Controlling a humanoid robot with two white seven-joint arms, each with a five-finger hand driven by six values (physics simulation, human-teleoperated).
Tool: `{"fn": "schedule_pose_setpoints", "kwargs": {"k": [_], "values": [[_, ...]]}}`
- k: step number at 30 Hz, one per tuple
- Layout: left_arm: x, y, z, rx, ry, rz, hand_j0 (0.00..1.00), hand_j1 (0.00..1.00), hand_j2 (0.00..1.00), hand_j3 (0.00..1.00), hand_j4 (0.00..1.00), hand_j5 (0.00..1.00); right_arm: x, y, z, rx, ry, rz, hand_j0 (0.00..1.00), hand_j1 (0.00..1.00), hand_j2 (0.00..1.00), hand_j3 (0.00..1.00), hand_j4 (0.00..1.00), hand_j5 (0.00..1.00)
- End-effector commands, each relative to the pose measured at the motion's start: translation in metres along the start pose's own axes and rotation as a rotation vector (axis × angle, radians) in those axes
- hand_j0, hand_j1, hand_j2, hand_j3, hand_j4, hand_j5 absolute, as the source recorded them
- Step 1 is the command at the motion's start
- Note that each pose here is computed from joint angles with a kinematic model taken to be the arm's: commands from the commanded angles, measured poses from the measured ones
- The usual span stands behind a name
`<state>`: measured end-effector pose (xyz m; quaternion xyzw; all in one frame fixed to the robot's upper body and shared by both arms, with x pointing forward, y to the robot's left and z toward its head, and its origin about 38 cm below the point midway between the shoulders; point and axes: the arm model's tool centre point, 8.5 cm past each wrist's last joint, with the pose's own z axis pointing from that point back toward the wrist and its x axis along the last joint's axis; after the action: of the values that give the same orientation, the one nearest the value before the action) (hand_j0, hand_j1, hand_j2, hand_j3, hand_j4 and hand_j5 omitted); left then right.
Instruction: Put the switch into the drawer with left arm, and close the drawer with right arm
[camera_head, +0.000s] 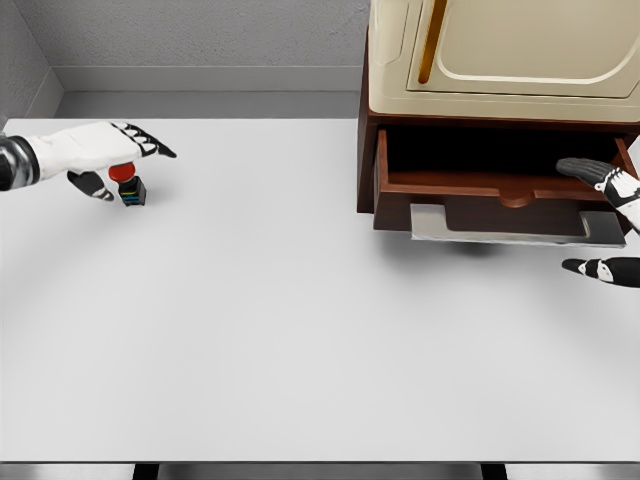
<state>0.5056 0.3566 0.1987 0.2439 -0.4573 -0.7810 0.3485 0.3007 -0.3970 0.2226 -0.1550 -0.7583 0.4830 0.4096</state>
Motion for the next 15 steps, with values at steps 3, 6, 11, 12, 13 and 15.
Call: {"fn": "schedule_pose_setpoints", "kwargs": {"k": [3, 6, 11, 12, 13, 15], "values": [[-0.0049, -0.0061, -0.0057, -0.017, 0.02, 0.02, 0.91, 0.91, 0.91, 0.91, 0.91, 0.91, 0.0001, -0.0013, 0.0001, -0.005, 0.0, -0.004, 1.0, 1.0, 1.0, 1.0, 1.0, 1.0], [-0.0091, -0.0081, -0.0072, -0.028, 0.035, 0.025, 0.91, 0.91, 0.91, 0.91, 0.91, 0.91, 0.0001, -0.0013, 0.0001, -0.005, 0.0, -0.004, 1.0, 1.0, 1.0, 1.0, 1.0, 1.0], [-0.0097, -0.0108, -0.0068, -0.054, 0.037, 0.027, 0.77, 0.77, 0.77, 0.77, 0.77, 0.77, 0.0001, -0.0013, 0.0001, -0.005, 0.0, -0.004, 1.0, 1.0, 1.0, 1.0, 1.0, 1.0], [-0.0092, -0.0108, -0.0074, -0.055, 0.035, 0.028, 0.76, 0.76, 0.76, 0.76, 0.76, 0.76, 0.0001, -0.0013, 0.0001, -0.005, 0.0, -0.004, 1.0, 1.0, 1.0, 1.0, 1.0, 1.0], [-0.0092, -0.011, -0.0074, -0.057, 0.035, 0.028, 0.73, 0.73, 0.73, 0.73, 0.73, 0.73, 0.0001, -0.0013, 0.0001, -0.005, 0.0, -0.004, 1.0, 1.0, 1.0, 1.0, 1.0, 1.0], [-0.0092, -0.0111, -0.0074, -0.058, 0.035, 0.028, 0.7, 0.7, 0.7, 0.7, 0.7, 0.7, 0.0001, -0.0013, 0.0001, -0.005, 0.0, -0.004, 1.0, 1.0, 1.0, 1.0, 1.0, 1.0]]}}
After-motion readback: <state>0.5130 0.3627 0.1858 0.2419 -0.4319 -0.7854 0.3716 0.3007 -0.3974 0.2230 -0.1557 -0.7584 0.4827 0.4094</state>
